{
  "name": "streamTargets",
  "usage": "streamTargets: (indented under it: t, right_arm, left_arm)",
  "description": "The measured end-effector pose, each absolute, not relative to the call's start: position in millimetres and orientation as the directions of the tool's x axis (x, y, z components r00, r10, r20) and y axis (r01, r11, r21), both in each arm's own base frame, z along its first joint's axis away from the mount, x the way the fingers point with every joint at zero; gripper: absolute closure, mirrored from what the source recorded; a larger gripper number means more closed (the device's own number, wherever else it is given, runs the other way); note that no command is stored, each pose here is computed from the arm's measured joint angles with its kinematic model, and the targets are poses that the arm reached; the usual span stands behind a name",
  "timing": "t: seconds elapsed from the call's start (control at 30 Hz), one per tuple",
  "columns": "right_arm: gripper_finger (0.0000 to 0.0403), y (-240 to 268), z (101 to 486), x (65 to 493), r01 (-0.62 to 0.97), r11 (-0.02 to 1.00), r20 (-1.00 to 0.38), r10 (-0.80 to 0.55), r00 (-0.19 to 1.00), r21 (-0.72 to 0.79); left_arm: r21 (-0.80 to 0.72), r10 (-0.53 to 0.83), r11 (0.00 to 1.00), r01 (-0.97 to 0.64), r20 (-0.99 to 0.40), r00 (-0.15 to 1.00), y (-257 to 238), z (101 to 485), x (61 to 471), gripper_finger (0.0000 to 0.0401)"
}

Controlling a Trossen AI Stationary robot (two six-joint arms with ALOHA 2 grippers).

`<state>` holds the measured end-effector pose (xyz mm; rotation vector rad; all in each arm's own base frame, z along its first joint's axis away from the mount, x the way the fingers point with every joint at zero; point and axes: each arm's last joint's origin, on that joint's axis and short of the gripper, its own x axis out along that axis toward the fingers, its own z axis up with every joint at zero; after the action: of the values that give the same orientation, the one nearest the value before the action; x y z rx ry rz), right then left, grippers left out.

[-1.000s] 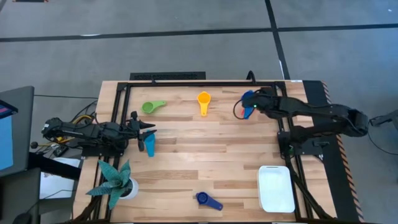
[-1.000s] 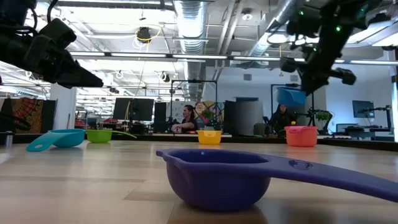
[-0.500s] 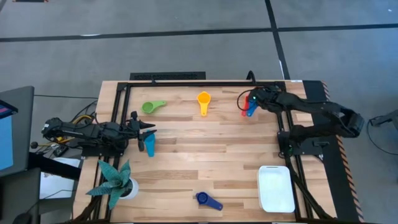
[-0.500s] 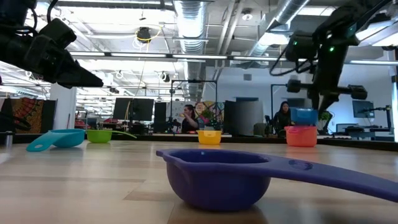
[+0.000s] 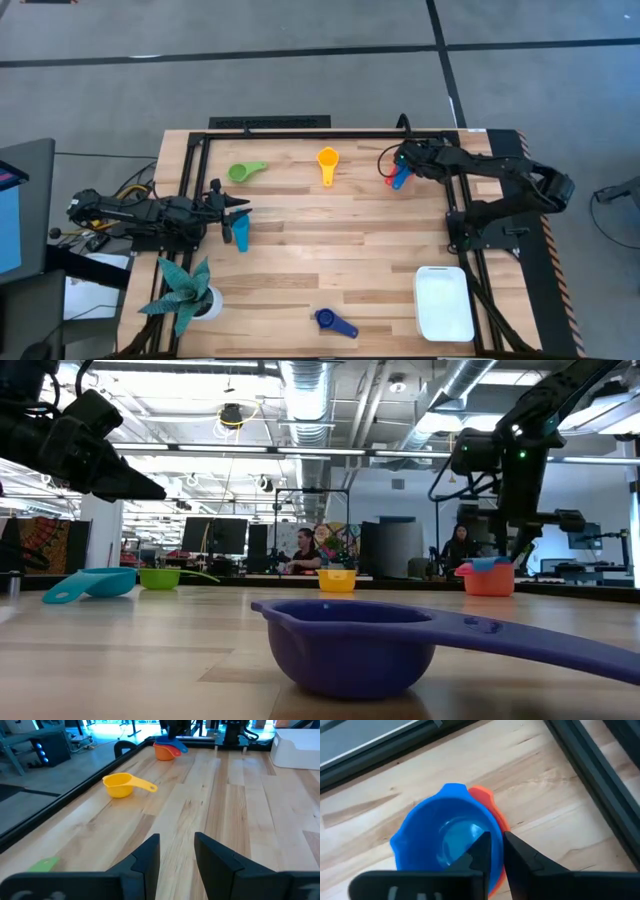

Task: Nest measuring cups in basket
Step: Stack the blue measuring cup on the red measuring cup

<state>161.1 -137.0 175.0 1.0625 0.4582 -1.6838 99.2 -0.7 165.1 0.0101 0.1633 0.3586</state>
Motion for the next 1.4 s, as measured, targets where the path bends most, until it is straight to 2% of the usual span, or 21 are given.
streamTargets:
  t: [0.23,0.47,0.63,0.83,1.07,1.4]
  right_arm:
    - [0.0285,-138,180,156,0.913,-0.354,-0.848,-0.53,-0.016,0.204]
    - [0.0252,-118,200,144,0.961,-0.23,-0.834,-0.551,0.002,0.154]
    - [0.0258,-98,198,144,0.984,-0.166,-0.865,-0.5,-0.029,0.063]
    - [0.0277,-89,181,172,0.994,-0.076,-0.885,-0.464,0.033,0.077]
    - [0.028,-86,157,190,0.998,-0.057,-0.903,-0.429,-0.003,0.024]
    - [0.028,-92,157,205,0.991,0.0,-0.873,-0.473,0.118,0.134]
  left_arm:
    - [0.039,0.35,0.936,-0.349,-0.157,0.923,-1,165,99,0.0289]
    - [0.039,0.35,0.936,-0.349,-0.157,0.923,-1,165,99,0.0289]
    - [0.039,0.35,0.936,-0.349,-0.157,0.923,-1,165,99,0.0289]
    - [0.039,0.35,0.936,-0.349,-0.157,0.923,-1,165,99,0.0289]
    - [0.039,0.35,0.936,-0.349,-0.157,0.923,-1,165,99,0.0289]
    - [0.039,0.35,0.936,-0.349,-0.157,0.923,-1,165,99,0.0289]
